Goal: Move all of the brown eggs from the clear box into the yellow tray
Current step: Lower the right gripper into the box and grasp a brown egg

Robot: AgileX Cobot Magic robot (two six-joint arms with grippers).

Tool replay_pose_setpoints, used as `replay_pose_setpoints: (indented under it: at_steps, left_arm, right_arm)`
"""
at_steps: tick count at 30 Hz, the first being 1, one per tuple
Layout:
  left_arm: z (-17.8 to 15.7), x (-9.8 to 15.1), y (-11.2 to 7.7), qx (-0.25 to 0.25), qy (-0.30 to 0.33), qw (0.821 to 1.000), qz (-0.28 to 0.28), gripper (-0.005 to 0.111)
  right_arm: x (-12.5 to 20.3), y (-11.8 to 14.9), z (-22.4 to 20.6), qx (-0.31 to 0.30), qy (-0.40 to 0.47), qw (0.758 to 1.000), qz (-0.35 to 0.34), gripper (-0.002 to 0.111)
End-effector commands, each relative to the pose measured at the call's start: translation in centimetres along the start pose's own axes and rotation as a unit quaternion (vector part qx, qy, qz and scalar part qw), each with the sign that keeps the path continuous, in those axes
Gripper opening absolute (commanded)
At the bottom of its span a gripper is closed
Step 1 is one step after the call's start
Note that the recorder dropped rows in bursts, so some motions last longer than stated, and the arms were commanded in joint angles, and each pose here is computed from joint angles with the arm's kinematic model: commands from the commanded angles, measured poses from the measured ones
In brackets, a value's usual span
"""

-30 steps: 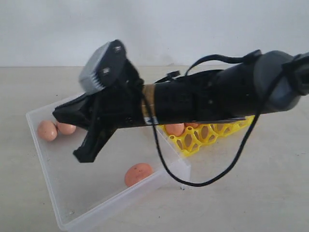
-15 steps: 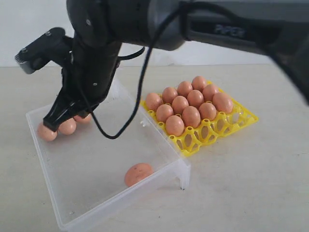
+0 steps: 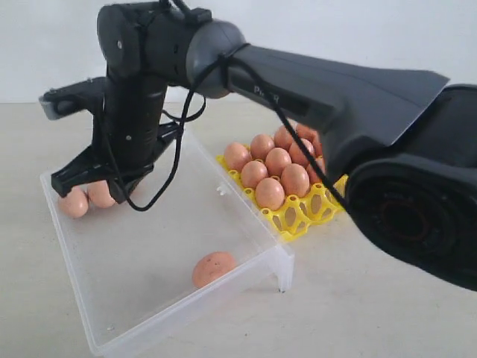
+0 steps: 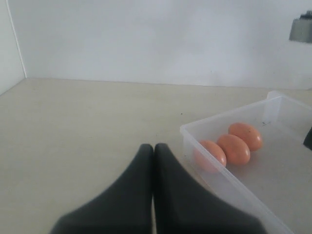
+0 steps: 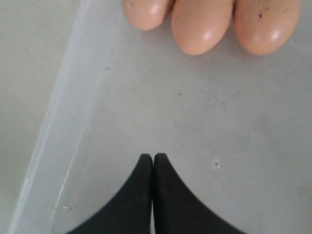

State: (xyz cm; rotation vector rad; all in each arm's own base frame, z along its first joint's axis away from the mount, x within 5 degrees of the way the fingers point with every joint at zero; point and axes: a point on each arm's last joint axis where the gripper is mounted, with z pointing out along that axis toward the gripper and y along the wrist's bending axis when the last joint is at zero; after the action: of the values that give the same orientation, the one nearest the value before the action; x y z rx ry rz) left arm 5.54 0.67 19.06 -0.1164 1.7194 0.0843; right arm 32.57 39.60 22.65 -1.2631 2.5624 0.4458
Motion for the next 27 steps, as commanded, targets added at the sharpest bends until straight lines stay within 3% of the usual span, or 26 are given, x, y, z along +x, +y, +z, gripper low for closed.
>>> replay_pose_setpoints:
  at_steps: [1, 3, 6, 10, 12, 15, 21, 27]
  left_arm:
    - [-0.1, -0.2, 0.0, 0.002, -0.004, 1.000, -0.002, -0.004]
    - [-0.1, -0.2, 0.0, 0.002, -0.004, 1.000, -0.002, -0.004]
    - [-0.1, -0.2, 0.0, 0.002, -0.004, 1.000, -0.002, -0.004]
    - [-0.1, -0.2, 0.0, 0.002, -0.004, 1.000, -0.002, -0.004]
    - [-0.1, -0.2, 0.0, 0.002, -0.004, 1.000, -0.002, -0.004]
    - [-0.1, -0.2, 0.0, 0.002, -0.004, 1.000, -0.002, -0.004]
    - [-0.1, -0.2, 0.0, 0.002, -0.004, 1.000, -0.002, -0.004]
    - [-0.1, -0.2, 0.0, 0.002, -0.004, 1.000, -0.002, -0.004]
  right_arm:
    - [0.9, 0.9, -5.5, 0.007, -0.021, 0.999, -0.050, 0.000]
    - [3.0, 1.1, -6.8, 0.012, 0.005, 0.989, -0.147, 0.000]
    - [7.1, 1.1, -8.4, -0.004, 0.049, 0.949, -0.311, 0.000]
    - [12.2, 0.6, -6.9, -0.032, 0.124, 0.911, -0.391, 0.000]
    - [12.9, 0.3, -5.6, -0.027, 0.118, 0.903, -0.412, 0.001]
    - [13.2, -0.1, -3.8, -0.013, 0.100, 0.898, -0.427, 0.015]
    - [12.1, -0.4, -2.9, 0.025, 0.047, 0.915, -0.400, 0.056]
    - [12.1, -0.8, -0.8, 0.022, 0.054, 0.927, -0.371, 0.061]
